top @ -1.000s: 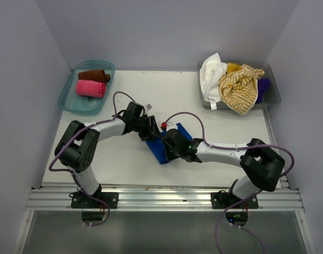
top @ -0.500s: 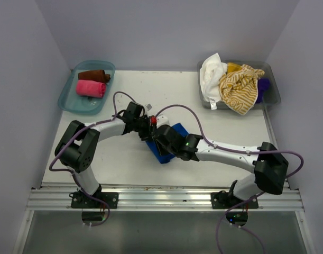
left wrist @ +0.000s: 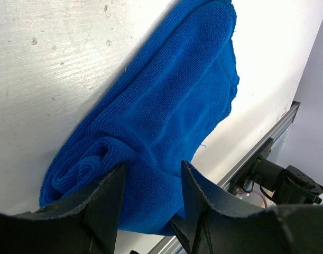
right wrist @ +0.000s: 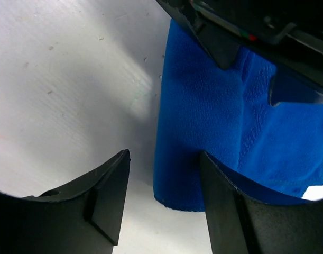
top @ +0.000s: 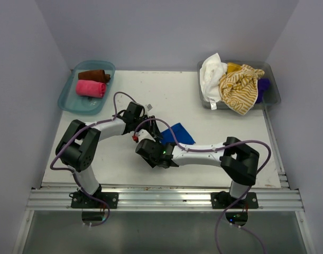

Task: Roll the towels
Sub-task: Roll the towel

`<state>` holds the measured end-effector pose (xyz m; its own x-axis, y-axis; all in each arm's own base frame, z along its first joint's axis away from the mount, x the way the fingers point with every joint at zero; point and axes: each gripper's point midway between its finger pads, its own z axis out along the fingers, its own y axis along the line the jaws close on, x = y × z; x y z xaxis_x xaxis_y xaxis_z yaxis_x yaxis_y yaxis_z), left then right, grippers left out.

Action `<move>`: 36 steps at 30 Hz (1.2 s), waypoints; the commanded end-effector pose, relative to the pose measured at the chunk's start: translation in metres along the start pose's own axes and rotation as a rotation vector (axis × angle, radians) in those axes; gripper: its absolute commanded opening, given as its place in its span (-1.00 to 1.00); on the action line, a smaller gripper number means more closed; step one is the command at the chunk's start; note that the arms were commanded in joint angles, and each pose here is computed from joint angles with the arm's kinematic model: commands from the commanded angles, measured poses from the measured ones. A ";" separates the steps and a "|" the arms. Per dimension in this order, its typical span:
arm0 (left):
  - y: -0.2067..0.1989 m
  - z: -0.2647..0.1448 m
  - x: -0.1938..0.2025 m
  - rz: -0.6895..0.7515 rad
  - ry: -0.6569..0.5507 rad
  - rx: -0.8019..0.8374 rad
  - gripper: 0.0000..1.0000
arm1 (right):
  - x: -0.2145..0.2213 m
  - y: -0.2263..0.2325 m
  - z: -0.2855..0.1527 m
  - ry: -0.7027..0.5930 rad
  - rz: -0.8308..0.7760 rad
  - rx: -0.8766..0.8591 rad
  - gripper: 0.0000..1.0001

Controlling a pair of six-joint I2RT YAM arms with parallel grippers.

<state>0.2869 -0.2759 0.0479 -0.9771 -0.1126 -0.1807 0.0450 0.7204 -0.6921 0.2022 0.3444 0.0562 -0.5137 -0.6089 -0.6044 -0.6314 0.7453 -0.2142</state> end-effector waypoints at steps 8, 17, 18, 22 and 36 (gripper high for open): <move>0.024 0.008 0.013 -0.018 0.044 -0.082 0.01 | 0.007 -0.016 0.024 -0.007 -0.074 0.222 0.14; 0.021 0.006 0.011 -0.015 0.039 -0.079 0.01 | -0.013 -0.005 -0.008 -0.124 -0.083 0.202 0.04; 0.020 0.006 0.011 -0.012 0.038 -0.077 0.01 | -0.018 0.000 -0.016 -0.127 -0.086 0.186 0.04; 0.020 0.005 0.011 -0.020 0.035 -0.077 0.01 | -0.032 -0.001 -0.031 -0.170 -0.065 0.190 0.08; 0.019 0.003 0.010 -0.019 0.035 -0.083 0.01 | 0.000 -0.013 0.014 -0.069 -0.148 0.366 0.25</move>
<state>0.2872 -0.2760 0.0482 -0.9777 -0.1128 -0.1773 0.0419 0.7221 -0.6906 0.2085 0.3438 0.0490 -0.3755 -0.7141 -0.5908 -0.4999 0.6928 -0.5197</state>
